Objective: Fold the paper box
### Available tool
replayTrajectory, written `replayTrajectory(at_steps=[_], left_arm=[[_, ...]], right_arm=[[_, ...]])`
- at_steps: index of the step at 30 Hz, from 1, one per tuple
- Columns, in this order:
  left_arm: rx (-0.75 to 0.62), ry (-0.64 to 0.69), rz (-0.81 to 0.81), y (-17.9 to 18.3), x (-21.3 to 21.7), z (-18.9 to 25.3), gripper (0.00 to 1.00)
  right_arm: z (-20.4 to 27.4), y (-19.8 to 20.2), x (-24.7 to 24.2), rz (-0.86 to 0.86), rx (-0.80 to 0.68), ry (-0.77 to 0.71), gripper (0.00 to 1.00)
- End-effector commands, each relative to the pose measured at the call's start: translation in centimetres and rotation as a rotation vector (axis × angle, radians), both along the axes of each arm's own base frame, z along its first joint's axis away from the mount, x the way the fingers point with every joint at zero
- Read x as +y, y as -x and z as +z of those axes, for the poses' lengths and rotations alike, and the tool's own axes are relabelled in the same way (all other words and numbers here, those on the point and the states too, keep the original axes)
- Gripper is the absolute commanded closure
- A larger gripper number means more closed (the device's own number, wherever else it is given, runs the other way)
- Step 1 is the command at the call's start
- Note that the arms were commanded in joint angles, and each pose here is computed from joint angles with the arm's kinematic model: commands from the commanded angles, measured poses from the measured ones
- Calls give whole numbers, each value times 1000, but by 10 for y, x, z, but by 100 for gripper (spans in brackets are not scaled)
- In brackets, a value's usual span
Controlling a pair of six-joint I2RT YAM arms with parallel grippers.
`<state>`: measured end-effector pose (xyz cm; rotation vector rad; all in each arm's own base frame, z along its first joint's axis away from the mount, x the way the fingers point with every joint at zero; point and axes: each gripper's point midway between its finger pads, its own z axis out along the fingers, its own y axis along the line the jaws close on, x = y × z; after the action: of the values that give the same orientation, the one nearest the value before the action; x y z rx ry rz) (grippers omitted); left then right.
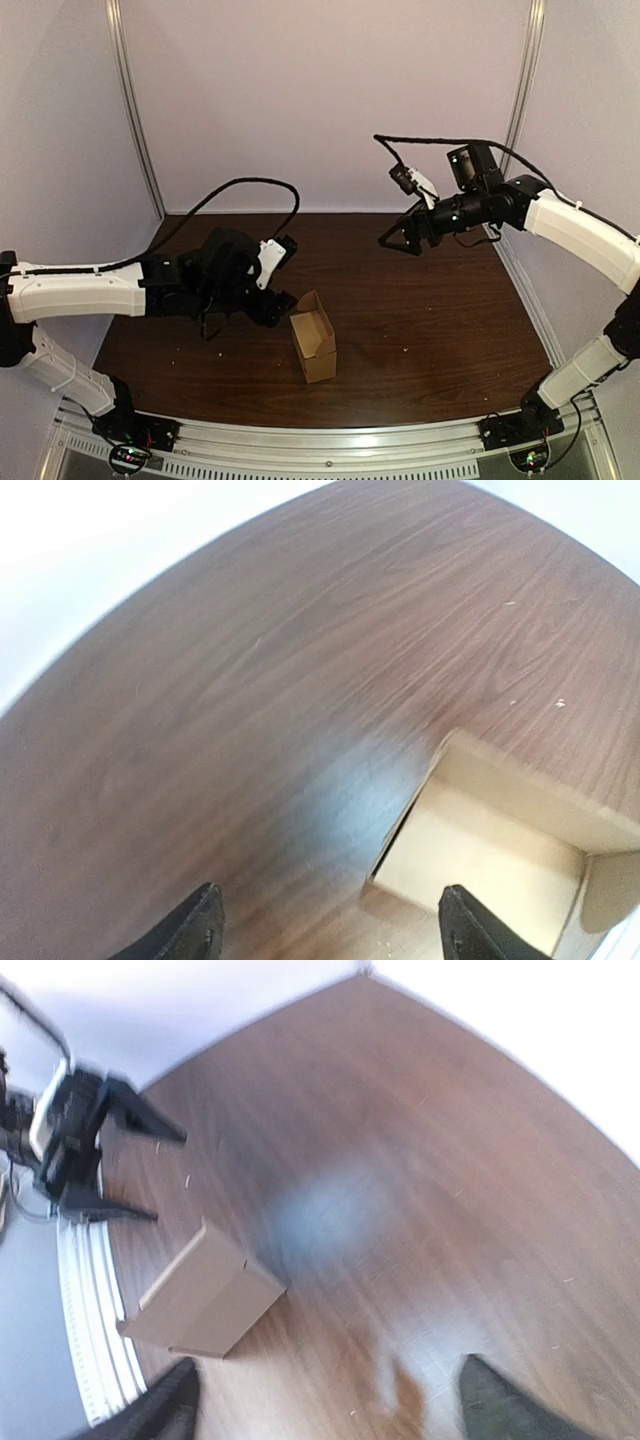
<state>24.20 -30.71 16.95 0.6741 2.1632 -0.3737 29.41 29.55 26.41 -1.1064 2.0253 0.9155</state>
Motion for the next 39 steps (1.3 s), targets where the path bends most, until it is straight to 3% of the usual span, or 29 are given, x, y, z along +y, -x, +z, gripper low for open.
replayTrajectory(at_steps=[1,3,5,12,17,22,39], left_arm=[[3,-131,-218,-2,-21,11,30],[34,-153,-283,-3,-31,11,40],[52,-184,-354,-3,-40,8,43],[102,-216,-441,1,-47,4,48],[115,-221,-450,0,-48,-1,49],[133,-212,-424,-5,-45,-5,51],[130,-141,-260,7,0,-7,50]], right_arm=[[-1,-24,-15,-105,227,-119,0],[-8,-11,-10,-7,330,-160,0],[-13,7,-8,84,338,-177,0],[-49,72,-1,285,93,-57,2],[-114,102,16,370,32,144,8],[-152,110,43,336,-11,321,8],[-165,96,98,235,110,206,9]])
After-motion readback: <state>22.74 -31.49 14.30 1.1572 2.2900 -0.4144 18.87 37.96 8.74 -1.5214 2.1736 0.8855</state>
